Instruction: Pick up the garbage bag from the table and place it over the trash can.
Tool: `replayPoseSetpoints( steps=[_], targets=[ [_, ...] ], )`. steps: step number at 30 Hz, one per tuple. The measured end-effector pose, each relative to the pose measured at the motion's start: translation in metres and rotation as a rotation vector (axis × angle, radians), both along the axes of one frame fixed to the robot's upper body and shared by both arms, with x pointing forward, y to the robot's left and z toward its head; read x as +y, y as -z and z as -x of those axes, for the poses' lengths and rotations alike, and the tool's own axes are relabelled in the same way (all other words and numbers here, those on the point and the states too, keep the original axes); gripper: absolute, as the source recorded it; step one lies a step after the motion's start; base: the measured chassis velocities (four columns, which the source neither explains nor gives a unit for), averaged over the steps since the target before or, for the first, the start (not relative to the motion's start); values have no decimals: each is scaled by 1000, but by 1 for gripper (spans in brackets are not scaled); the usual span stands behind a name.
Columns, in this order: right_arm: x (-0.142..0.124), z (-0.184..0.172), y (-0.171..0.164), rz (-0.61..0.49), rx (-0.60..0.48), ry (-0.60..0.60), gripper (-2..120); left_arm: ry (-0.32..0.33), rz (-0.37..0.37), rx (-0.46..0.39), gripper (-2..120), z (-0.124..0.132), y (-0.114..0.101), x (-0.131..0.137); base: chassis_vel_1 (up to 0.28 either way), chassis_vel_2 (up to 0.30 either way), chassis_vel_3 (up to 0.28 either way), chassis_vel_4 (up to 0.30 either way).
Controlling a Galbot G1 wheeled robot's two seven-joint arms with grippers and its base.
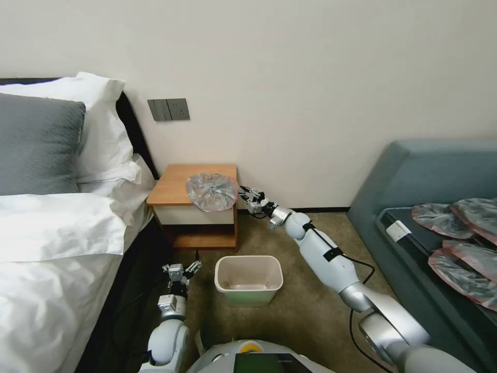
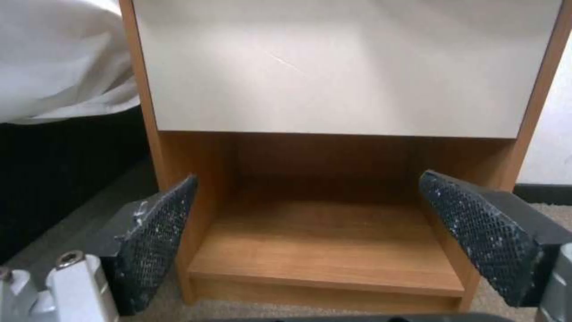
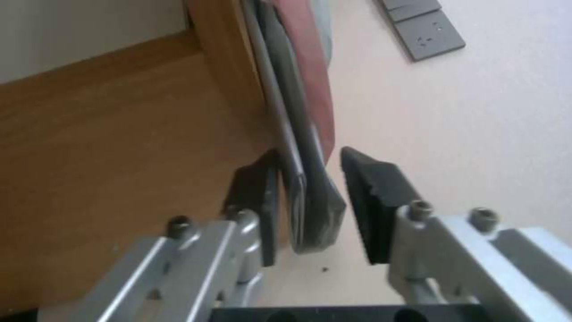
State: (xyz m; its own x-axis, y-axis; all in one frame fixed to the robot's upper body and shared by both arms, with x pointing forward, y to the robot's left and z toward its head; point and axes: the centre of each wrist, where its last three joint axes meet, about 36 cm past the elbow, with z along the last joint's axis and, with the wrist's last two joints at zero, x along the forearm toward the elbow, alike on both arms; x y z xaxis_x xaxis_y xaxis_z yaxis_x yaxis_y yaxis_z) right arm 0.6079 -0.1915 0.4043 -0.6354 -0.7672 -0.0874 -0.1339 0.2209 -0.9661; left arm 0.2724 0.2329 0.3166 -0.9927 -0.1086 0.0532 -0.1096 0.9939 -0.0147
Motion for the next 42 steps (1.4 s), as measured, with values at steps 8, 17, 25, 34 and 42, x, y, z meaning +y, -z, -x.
replayPoseSetpoints(
  steps=[8, 17, 25, 34, 42],
  targets=[
    [2, 1, 3, -3, 7, -2, 0, -1, -1, 0, 96, 0, 1, 0, 0, 0, 0, 0],
    [0, 12, -4, -31, -11, -6, 0, -14, -3, 6, 96, -1, 4, 3, 0, 0, 0, 0],
    [-1, 53, -5, -109, 5, 3, 0, -66, 14, 10, 96, -4, 6, 17, 0, 0, 0, 0],
    [-2, 140, 22, -189, 97, -12, 0, -145, 22, 7, 96, -7, 7, 37, 0, 0, 0, 0],
    [-7, 190, 41, -216, 161, -8, 0, -173, 50, 1, 96, -14, 2, 44, 0, 0, 0, 0]
  ],
)
